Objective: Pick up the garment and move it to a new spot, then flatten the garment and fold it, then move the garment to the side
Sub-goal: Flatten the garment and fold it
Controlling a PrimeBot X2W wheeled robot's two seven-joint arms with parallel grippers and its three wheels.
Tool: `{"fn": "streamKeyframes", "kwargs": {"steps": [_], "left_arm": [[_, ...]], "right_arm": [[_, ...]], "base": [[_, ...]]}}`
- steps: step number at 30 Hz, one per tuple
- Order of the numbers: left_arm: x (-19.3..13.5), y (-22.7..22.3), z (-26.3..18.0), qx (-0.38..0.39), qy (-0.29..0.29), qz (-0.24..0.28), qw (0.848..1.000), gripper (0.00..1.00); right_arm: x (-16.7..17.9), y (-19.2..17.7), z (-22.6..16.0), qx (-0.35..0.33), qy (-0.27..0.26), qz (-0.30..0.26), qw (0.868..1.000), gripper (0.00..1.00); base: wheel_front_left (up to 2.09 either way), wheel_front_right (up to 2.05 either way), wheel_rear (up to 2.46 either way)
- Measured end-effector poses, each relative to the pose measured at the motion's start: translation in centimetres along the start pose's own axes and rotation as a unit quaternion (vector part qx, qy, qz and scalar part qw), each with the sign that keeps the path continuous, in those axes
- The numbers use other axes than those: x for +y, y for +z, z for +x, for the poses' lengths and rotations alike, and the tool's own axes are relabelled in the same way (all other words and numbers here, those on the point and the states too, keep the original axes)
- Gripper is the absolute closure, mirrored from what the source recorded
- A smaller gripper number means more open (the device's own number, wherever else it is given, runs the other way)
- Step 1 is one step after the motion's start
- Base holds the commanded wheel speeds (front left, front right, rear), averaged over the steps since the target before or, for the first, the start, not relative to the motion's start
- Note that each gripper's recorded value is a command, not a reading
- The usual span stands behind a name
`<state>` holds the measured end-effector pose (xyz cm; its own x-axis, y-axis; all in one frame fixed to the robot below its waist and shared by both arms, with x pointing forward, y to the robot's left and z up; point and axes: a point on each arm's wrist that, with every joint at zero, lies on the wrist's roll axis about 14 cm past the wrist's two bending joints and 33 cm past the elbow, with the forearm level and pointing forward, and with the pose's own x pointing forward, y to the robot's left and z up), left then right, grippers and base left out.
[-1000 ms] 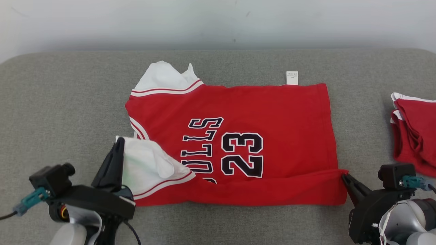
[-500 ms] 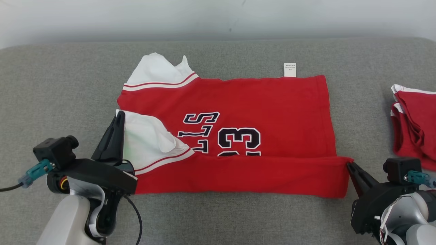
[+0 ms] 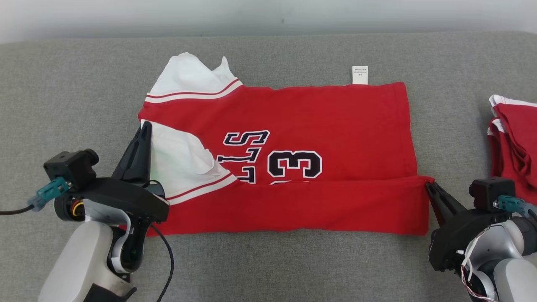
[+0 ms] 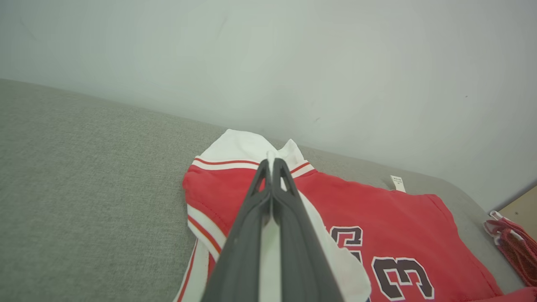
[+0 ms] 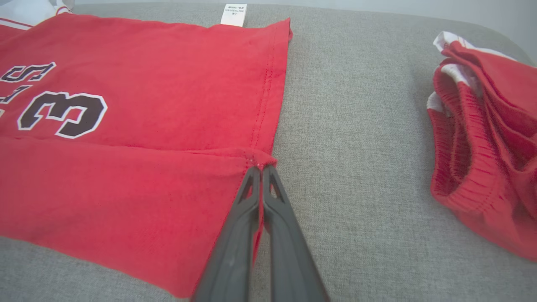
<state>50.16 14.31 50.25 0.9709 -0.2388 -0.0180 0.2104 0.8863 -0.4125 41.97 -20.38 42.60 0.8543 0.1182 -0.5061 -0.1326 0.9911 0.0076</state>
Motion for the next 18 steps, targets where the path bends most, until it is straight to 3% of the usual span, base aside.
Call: {"fn": "streamKeyframes", "kwargs": {"steps": [11,12,13,14,18], "left_arm": [[0.8,-0.2,0.6,-0.006,0.016,0.013,1.000,1.00],[0.8,-0.2,0.6,-0.006,0.016,0.015,1.000,1.00],[0.8,-0.1,0.7,-0.008,0.017,0.020,1.000,0.78],[0.8,0.0,0.9,-0.008,0.018,0.027,0.999,0.00],[1.2,0.3,0.9,-0.015,0.025,0.065,0.997,0.00]], "right_arm": [[0.4,-0.3,1.1,0.006,0.006,-0.006,1.000,1.00],[0.4,-0.3,1.2,0.004,0.005,-0.004,1.000,0.69],[0.4,-0.4,1.2,0.005,0.004,-0.003,1.000,0.40],[0.3,-0.5,1.3,0.006,0.002,0.000,1.000,0.00],[0.6,-0.3,1.3,0.000,0.003,0.006,1.000,0.00]], "base": [[0.00,0.00,0.00],[0.00,0.00,0.00],[0.00,0.00,0.00],[0.00,0.00,0.00],[0.00,0.00,0.00]]}}
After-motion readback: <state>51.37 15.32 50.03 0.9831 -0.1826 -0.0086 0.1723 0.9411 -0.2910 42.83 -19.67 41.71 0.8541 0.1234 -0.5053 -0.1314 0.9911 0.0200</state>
